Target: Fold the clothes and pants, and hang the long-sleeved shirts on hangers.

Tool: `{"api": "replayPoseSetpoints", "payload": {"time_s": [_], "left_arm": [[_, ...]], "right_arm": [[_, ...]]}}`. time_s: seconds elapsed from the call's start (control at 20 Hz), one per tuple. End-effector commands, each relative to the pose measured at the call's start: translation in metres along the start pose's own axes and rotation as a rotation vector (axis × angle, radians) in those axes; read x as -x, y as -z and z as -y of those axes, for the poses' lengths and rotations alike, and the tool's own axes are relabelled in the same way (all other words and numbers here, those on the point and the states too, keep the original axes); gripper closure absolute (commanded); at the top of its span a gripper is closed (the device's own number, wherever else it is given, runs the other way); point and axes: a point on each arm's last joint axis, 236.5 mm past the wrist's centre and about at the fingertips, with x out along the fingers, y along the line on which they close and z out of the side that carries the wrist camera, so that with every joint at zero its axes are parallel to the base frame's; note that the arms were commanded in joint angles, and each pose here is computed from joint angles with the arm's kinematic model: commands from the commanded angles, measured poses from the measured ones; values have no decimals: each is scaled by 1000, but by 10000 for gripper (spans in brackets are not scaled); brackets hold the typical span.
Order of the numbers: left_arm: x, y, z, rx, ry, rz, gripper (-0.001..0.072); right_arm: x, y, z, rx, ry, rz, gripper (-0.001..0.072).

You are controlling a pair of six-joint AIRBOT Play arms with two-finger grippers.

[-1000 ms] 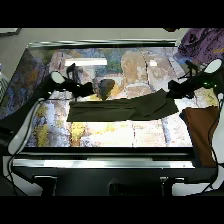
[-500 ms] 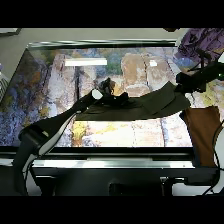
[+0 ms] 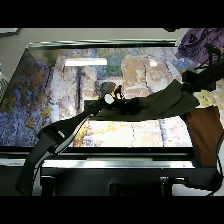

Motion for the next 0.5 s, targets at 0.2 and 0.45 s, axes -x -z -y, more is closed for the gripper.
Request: {"api": "replayPoseSetpoints", "payload": {"time_s": [0.2, 0.45], "left_arm": [[-10, 14, 4, 5, 1, -21, 695], [71, -29, -15, -96, -135, -41, 697]], "right_arm": [[20, 3, -8, 6, -15, 37, 684], [22, 2, -39, -19, -143, 41, 684]]}}
